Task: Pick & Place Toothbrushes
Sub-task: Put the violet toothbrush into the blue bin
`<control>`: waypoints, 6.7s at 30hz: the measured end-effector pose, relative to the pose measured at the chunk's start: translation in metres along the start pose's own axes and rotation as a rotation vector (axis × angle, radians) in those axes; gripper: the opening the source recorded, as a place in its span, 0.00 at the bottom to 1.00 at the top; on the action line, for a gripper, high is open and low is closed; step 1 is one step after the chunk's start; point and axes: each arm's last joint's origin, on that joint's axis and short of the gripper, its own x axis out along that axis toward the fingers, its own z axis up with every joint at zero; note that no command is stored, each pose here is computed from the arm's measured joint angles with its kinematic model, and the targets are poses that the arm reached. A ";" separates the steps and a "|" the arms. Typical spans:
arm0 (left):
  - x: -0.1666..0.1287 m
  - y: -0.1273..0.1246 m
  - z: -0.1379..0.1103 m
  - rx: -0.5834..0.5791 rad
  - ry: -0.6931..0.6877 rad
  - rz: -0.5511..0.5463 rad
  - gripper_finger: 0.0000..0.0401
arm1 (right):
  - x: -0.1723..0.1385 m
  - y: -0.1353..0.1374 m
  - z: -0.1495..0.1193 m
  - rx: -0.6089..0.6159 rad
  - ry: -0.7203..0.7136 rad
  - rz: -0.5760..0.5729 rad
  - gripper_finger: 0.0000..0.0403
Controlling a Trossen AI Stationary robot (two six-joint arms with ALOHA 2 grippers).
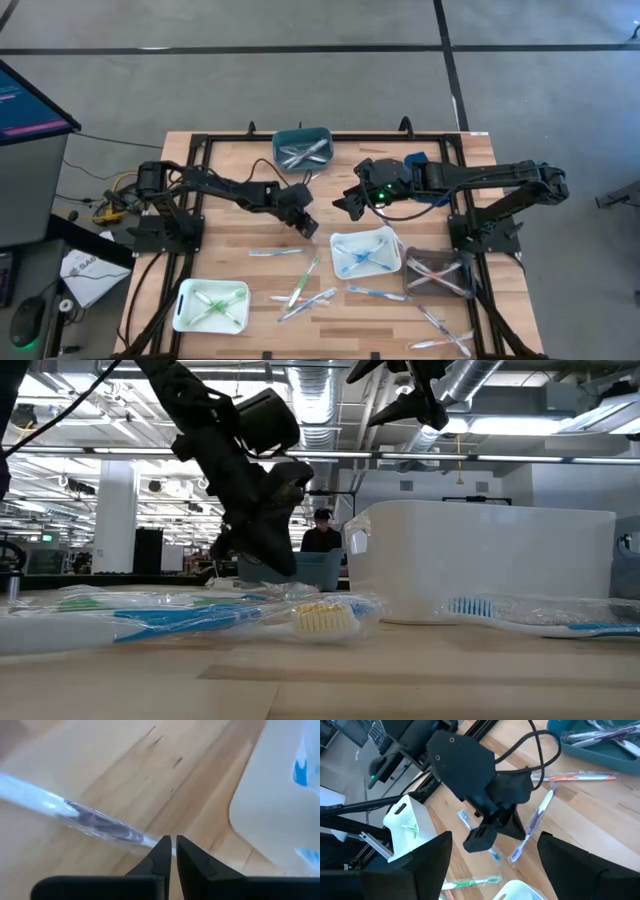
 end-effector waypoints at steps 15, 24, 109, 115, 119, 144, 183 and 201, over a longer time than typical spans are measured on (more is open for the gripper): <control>-0.004 0.022 0.020 0.499 -0.063 0.081 0.16 | 0.000 0.000 0.000 0.000 -0.002 0.003 0.71; 0.006 0.041 0.031 0.405 -0.120 0.197 0.35 | 0.000 0.001 0.001 0.001 -0.007 0.007 0.71; -0.042 -0.022 -0.030 0.913 0.093 0.177 0.02 | -0.001 0.007 -0.005 0.013 0.004 0.027 0.71; -0.083 -0.024 0.003 0.858 0.000 0.215 0.02 | -0.001 0.006 -0.004 0.003 0.004 0.026 0.71; -0.105 -0.015 0.038 0.878 -0.040 0.269 0.02 | -0.001 0.006 -0.004 -0.021 0.003 0.026 0.71; -0.098 0.099 0.186 1.075 0.080 0.362 0.02 | -0.002 0.011 -0.014 -0.072 0.049 0.030 0.71; -0.039 0.124 0.180 0.966 0.187 0.294 0.07 | -0.002 0.009 -0.013 -0.162 0.069 0.043 0.71; -0.036 0.116 0.181 0.995 0.187 0.385 0.27 | -0.002 0.009 -0.013 -0.161 0.068 0.045 0.71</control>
